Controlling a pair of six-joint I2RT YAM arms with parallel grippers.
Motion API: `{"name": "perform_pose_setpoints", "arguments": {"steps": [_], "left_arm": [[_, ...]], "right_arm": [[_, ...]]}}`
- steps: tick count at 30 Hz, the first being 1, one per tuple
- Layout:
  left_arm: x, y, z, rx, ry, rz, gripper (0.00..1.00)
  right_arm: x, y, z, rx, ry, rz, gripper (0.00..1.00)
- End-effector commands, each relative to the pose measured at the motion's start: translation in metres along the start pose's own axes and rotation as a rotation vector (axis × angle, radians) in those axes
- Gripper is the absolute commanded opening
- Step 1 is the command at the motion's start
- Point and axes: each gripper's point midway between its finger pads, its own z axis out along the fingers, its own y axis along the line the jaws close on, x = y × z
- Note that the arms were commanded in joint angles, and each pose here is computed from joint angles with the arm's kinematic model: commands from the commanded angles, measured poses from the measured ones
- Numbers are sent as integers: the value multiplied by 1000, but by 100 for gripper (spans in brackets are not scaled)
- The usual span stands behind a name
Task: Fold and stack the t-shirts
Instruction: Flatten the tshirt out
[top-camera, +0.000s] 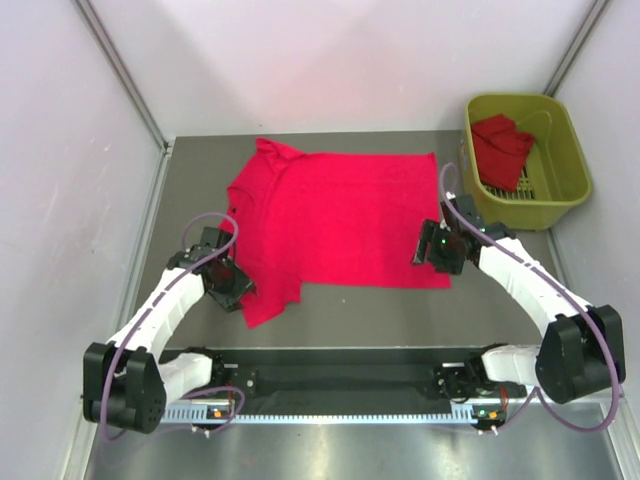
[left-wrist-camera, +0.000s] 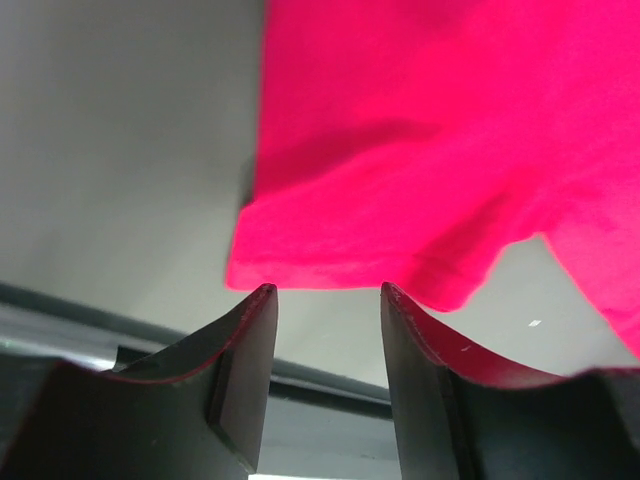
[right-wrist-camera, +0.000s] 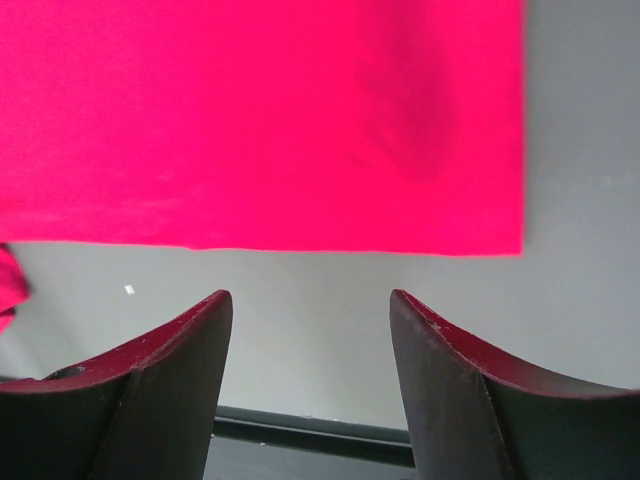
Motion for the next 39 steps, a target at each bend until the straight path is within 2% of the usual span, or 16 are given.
{"name": "perform_pose_setpoints", "arguments": {"steps": [1,4,9,14,22,27,30,32,34,35,39], "left_arm": [[18,25,7,-109,58,-59,51],[14,40,9,-191,24,-73,53],[18,40,20,-180,48,-53,52],[24,52,25,-211,54,-45,52],[22,45,38,-206,77,-29,47],[22,51,43,-249,82,-31,39],[22,50,45,-248,89,-29,25],[20,46,45,-237,84,-26,19],[16,42,42,-224,71,-16,5],[14,40,40,-217,65,-9,1],[9,36,30,-202,44,14,0]], "right_arm": [[-2,-10,-1,5,-32,90,64],[0,-17,1,9,-39,112,60],[1,-24,1,9,-52,131,56],[0,-30,1,14,-64,157,54],[3,-37,2,24,-69,190,54],[6,-48,4,57,-80,222,56],[5,-56,4,83,-98,242,56],[7,-62,6,101,-96,263,56],[10,-72,9,128,-91,299,56],[12,-76,9,136,-90,312,56],[10,-90,16,135,-94,364,54]]}}
